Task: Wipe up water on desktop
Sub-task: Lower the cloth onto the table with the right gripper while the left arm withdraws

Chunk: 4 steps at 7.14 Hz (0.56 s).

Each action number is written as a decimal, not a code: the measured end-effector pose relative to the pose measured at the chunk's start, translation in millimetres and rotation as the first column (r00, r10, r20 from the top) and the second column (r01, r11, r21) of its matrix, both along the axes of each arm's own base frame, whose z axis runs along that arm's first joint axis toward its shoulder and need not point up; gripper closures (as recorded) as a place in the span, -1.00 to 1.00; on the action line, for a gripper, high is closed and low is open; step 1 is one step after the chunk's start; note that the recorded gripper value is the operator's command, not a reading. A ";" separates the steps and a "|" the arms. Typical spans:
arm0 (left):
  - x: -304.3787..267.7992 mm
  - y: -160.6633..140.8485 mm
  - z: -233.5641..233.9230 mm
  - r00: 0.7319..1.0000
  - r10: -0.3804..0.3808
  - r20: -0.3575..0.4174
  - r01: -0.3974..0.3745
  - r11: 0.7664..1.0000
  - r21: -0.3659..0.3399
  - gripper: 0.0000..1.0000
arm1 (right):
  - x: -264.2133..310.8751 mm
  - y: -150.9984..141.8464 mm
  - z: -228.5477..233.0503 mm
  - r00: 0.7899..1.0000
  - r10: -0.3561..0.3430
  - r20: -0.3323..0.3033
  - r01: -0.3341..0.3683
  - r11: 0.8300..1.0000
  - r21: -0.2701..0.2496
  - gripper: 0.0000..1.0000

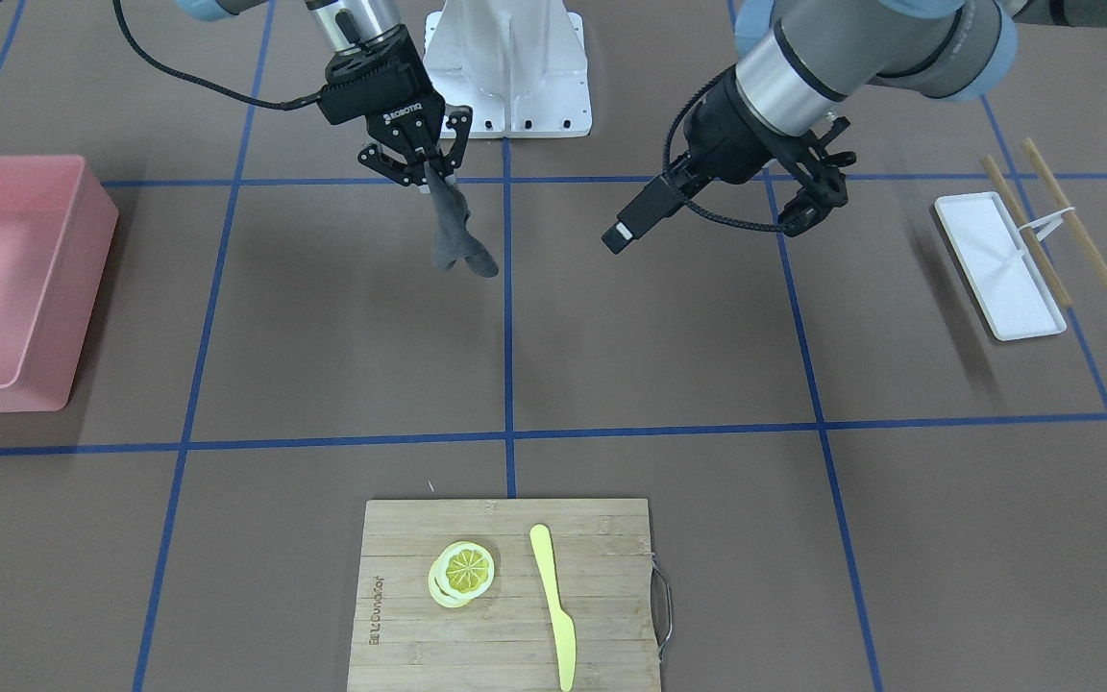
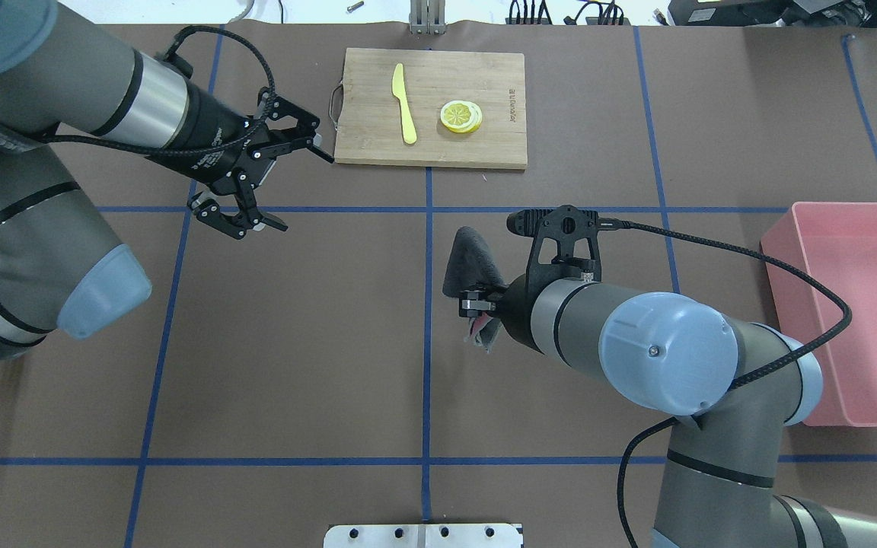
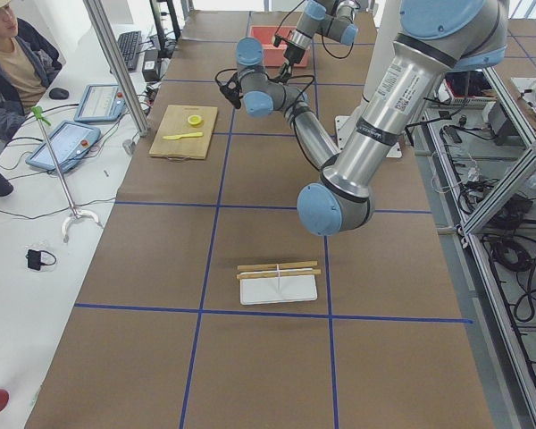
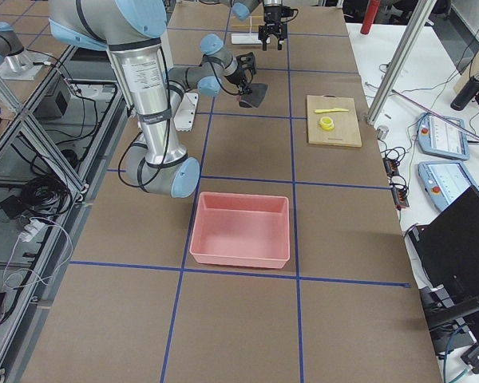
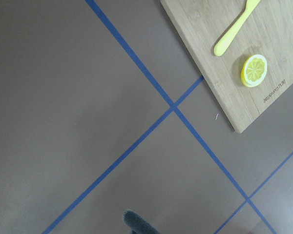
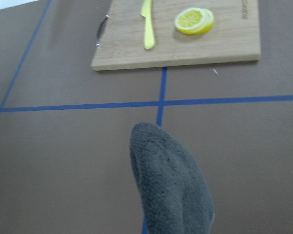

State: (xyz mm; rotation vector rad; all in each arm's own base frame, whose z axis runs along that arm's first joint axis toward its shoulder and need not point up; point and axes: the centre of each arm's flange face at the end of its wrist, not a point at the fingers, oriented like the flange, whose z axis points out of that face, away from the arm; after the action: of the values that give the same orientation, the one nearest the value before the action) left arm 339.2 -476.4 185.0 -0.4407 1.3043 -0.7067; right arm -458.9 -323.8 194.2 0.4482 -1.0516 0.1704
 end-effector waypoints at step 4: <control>-25.7 10.5 65.5 0.999 0.036 -0.001 -0.036 0.999 0.033 -0.95 | -16.0 17.1 61.1 0.986 -0.083 -0.143 0.044 0.966 -0.256 1.00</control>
State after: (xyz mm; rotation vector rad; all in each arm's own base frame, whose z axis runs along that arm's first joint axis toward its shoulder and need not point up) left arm 313.5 -466.0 250.5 -0.4377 1.3042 -0.6540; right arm -474.9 -306.6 255.3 0.1932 -0.8785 0.2064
